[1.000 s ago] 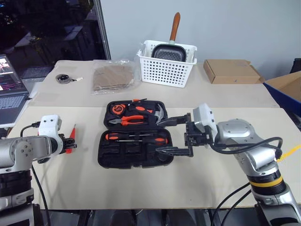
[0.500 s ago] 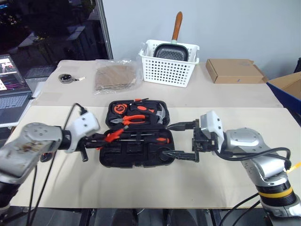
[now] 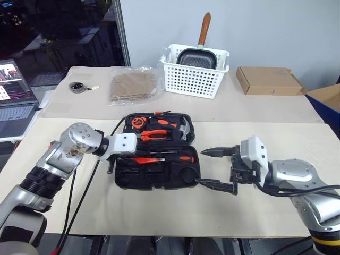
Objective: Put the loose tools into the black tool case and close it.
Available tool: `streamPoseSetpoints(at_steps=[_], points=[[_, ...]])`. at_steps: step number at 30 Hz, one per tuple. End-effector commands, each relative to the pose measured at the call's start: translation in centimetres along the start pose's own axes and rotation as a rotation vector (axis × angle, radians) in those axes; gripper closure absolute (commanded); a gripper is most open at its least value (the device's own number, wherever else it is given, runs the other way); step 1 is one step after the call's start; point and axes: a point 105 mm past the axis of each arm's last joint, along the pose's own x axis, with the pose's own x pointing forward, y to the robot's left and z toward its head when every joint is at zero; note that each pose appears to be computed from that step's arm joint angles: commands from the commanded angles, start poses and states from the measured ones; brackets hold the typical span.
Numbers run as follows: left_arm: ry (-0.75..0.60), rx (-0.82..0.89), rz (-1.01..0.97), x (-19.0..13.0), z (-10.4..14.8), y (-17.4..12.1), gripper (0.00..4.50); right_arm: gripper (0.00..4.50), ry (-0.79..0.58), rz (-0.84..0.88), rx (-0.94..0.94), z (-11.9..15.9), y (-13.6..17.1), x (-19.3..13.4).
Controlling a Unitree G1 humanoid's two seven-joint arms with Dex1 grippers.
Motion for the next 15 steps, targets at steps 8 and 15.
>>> streamPoseSetpoints(at_steps=[8, 15], points=[[0.100, -0.154, -0.056, -0.1, -0.5, -1.8, 4.05, 0.00, -0.009, -0.026, -0.047, 0.8, 0.3, -0.3], [0.166, -0.173, -0.014, -0.1, -2.1, -1.6, 4.05, 0.00, -0.006, -0.025, -0.051, 1.0, 0.2, -0.2]])
